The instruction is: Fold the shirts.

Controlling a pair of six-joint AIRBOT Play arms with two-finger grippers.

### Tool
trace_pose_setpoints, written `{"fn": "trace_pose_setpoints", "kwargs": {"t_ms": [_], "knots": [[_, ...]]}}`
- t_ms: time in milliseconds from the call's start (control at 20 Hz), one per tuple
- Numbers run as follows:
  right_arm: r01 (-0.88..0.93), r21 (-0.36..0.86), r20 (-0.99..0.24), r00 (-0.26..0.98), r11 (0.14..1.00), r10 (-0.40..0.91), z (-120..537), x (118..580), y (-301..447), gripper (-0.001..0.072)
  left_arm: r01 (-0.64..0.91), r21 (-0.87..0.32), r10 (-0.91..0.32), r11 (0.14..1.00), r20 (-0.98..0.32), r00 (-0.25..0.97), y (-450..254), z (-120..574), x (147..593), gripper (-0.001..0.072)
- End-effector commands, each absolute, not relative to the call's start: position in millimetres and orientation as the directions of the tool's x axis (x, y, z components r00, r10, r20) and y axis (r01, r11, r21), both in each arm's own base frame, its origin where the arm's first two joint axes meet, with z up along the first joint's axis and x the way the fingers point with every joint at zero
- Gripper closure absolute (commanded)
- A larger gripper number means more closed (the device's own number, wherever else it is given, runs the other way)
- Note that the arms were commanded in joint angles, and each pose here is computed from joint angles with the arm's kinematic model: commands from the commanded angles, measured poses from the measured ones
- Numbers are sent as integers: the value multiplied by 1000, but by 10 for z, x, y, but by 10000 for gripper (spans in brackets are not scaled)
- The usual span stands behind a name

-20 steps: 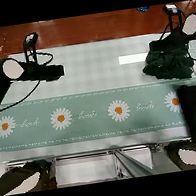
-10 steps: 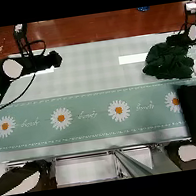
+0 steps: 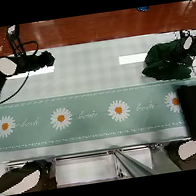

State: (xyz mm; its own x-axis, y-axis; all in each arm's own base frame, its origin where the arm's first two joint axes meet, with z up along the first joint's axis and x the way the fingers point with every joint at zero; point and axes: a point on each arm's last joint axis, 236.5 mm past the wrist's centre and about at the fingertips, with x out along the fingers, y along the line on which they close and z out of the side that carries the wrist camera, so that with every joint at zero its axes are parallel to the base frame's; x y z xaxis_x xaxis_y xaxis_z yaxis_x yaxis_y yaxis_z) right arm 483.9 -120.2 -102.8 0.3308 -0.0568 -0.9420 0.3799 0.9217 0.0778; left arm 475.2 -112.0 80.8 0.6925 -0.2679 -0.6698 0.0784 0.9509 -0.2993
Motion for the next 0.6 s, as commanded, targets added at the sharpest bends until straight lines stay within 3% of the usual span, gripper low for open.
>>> {"fn": "trace_pose_setpoints", "kwargs": {"t_ms": [0, 100, 200, 400, 550], "knots": [[292, 258, -950, 248, 921, 188, -1105, 4675, -633, 691, 39, -308, -260, 951, -723, 639, -963, 906, 4643, 203], [195, 360, -902, 321, 912, 288, -667, 4829, -391, 691, 66, -270, -261, 961, -797, 545, -839, 990, 4394, 203], [77, 406, -812, 488, 910, 321, 143, 5110, -230, 691, 71, -256, -260, 964, -851, 457, -726, 1078, 4061, 202], [-147, 313, -541, 785, 938, 303, 2123, 5226, 134, 691, 106, -256, -277, 961, -871, 405, -760, 1161, 3371, 202], [-302, 204, -367, 858, 931, 359, 3181, 4834, 612, 691, 114, -346, -358, 931, -812, 460, -936, 1055, 2913, 202]]}}
